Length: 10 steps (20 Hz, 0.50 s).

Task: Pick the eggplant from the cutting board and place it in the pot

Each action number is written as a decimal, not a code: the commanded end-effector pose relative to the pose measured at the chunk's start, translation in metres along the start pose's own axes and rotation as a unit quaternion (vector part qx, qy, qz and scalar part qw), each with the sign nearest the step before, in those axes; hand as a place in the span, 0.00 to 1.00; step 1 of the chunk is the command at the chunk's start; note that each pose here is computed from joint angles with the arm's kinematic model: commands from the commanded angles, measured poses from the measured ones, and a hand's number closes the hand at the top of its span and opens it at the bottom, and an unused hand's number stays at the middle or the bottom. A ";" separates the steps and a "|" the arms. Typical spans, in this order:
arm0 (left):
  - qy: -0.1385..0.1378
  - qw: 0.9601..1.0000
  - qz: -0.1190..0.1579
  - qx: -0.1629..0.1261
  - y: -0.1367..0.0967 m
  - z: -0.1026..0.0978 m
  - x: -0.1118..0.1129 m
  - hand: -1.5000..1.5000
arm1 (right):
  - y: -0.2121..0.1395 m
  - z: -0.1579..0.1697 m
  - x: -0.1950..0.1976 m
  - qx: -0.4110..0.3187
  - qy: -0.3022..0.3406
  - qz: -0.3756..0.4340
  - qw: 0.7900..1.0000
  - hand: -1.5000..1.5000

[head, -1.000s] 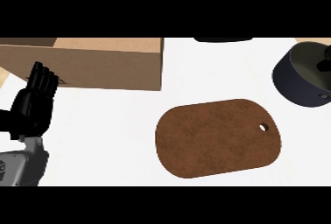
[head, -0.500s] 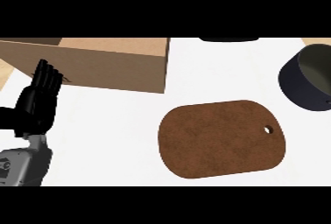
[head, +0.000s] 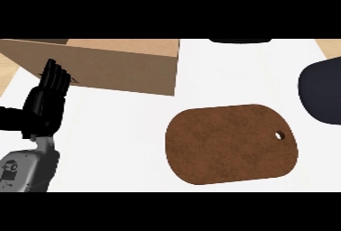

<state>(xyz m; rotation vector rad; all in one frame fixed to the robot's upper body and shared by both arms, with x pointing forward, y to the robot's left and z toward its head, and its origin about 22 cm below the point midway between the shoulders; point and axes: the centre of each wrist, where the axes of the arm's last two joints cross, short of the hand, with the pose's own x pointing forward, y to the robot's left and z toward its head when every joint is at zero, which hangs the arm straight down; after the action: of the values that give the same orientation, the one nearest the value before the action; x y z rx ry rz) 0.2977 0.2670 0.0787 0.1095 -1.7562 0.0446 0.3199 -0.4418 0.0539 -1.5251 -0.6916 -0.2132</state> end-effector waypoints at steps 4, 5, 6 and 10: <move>-0.002 1.000 -0.007 0.007 0.004 -0.012 0.012 0.50 | -0.011 0.002 0.003 -0.053 -0.049 -0.122 0.990 0.00; 0.001 1.000 -0.003 0.007 -0.007 -0.004 -0.010 0.50 | -0.017 0.003 0.018 -0.056 -0.044 -0.143 0.987 0.00; -0.002 1.000 0.000 0.003 0.016 -0.020 0.013 0.50 | -0.004 0.014 0.014 -0.069 -0.036 -0.167 0.983 0.00; 0.001 1.000 -0.003 0.005 0.005 0.004 0.003 0.50 | -0.031 0.000 0.013 -0.100 0.008 -0.240 0.966 0.00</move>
<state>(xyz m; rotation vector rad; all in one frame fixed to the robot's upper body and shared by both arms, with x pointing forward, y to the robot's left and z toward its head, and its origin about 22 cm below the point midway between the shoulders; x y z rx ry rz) 0.2983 0.2721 0.0817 0.1070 -1.7550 0.0368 0.3187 -0.4366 0.0760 -1.5219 -0.9882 -0.4752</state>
